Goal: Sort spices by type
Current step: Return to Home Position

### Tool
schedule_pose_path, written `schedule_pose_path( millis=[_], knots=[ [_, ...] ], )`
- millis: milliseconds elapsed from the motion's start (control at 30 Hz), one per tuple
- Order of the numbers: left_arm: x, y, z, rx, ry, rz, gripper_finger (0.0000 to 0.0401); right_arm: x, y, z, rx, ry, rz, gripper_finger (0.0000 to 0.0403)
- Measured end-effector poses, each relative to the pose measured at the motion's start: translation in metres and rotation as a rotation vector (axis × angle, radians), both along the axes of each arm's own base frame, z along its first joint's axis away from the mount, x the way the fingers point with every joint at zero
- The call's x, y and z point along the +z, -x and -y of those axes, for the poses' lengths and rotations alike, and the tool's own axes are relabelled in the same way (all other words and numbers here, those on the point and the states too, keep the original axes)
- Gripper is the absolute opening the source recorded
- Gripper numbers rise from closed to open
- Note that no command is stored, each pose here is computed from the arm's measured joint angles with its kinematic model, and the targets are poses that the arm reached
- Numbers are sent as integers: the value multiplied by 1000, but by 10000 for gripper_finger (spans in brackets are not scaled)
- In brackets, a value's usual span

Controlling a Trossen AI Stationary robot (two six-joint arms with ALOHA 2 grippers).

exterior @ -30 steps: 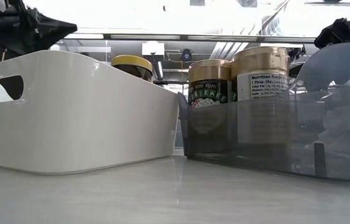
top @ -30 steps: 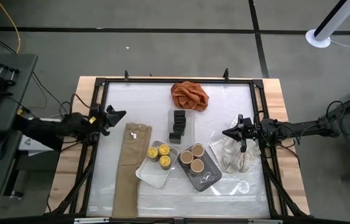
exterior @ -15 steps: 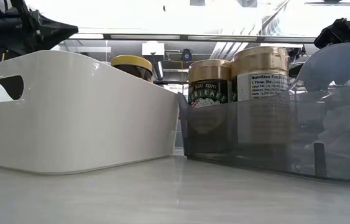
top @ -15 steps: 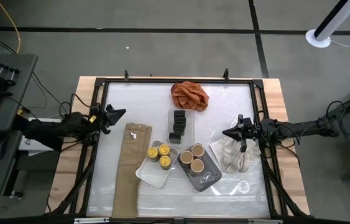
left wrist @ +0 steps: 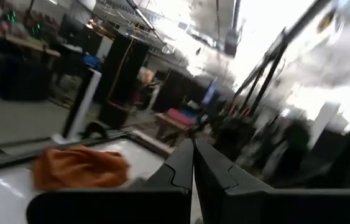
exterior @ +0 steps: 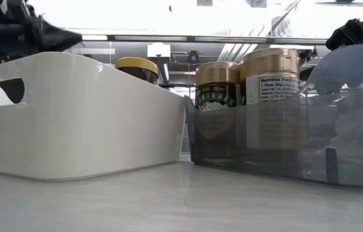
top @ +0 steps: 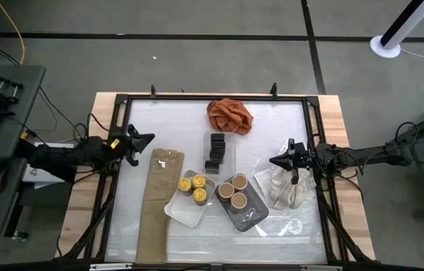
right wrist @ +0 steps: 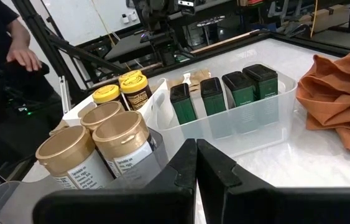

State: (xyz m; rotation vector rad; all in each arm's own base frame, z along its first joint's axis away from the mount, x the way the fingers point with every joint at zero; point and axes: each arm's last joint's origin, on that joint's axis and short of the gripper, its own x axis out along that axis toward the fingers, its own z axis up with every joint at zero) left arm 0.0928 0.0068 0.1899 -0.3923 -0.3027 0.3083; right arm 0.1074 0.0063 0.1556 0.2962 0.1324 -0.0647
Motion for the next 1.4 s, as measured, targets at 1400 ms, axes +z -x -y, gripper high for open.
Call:
schedule_pose_path(
  millis=[1400],
  knots=[
    [-22,-4,11,-347,-410,-288,1,0,0,0,1,0,0,1]
  ],
)
